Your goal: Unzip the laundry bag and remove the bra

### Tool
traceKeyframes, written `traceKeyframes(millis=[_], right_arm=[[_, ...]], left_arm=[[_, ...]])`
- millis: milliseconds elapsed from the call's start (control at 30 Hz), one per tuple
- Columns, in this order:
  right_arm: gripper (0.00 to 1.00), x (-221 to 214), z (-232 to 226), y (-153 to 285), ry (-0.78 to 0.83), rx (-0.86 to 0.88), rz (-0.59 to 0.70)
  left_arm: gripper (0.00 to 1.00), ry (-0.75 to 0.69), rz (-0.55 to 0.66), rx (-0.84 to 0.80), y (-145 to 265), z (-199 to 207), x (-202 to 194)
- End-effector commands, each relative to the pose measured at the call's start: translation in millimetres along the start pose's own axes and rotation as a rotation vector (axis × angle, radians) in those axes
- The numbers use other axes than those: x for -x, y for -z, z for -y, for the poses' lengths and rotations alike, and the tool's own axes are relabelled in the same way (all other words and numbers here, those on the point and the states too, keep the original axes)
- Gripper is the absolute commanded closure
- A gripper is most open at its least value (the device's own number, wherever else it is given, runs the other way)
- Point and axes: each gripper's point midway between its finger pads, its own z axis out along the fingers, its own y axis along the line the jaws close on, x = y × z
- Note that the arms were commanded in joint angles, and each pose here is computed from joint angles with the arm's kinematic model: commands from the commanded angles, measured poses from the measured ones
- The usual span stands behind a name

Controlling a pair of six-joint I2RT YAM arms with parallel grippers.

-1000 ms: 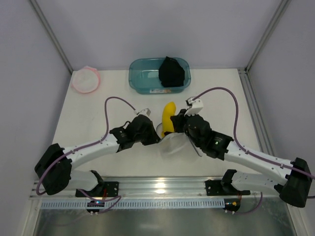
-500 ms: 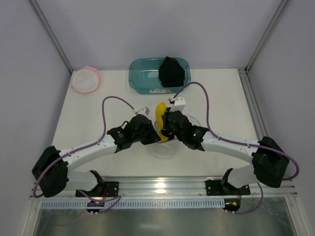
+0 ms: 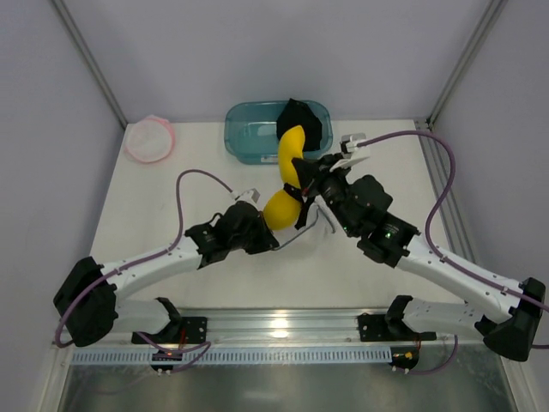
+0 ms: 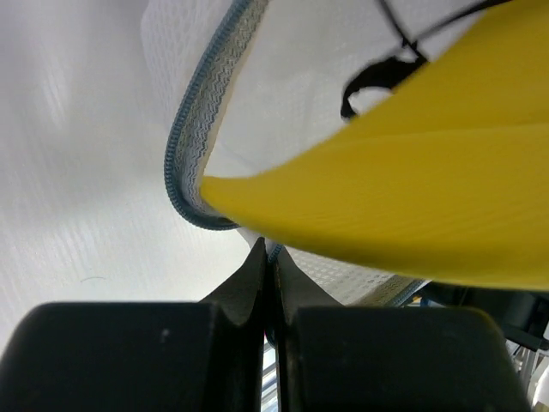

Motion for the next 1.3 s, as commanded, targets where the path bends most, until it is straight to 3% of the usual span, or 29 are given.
traceKeyframes(millis=[0,400,533,633,700,733,767,800,867,1000,1267], right_arm=[[0.96,38,8,-7,0.076,-0.062,0.096],[0.96,120,10,-69,0.071,-0.042,0.217],[0.96,112,22,-117,0.104,-0.066,0.162],[0.96,133,25,-141,0.114,-0.061,0.185],[0.96,115,41,-182,0.135,-0.084,0.140],[0.96,140,34,-178,0.134,-0.069,0.181],[0.96,115,47,-203,0.145,-0.089,0.134],[0.96,140,47,-210,0.146,-0.086,0.179],[0.96,143,56,-230,0.145,-0.089,0.201],[0.96,117,88,-277,0.120,-0.094,0.204],[0.96,33,149,-317,0.097,-0.165,0.109]], left_arm=[[1.00,0.008,0.015,-0.024,5,4,2],[1.00,0.017,-0.021,-0.023,5,-5,-11],[1.00,0.017,-0.015,-0.036,10,-3,-10],[1.00,0.017,-0.016,-0.047,14,-1,-11],[1.00,0.021,-0.024,-0.055,15,-3,-14],[1.00,0.023,-0.023,-0.060,16,-1,-14],[1.00,0.024,-0.023,-0.060,16,-2,-14],[1.00,0.026,-0.024,-0.060,17,-3,-15],[1.00,0.032,-0.025,-0.068,19,-4,-17],[1.00,0.039,-0.021,-0.076,25,-6,-19],[1.00,0.043,0.007,-0.077,34,-10,-17]])
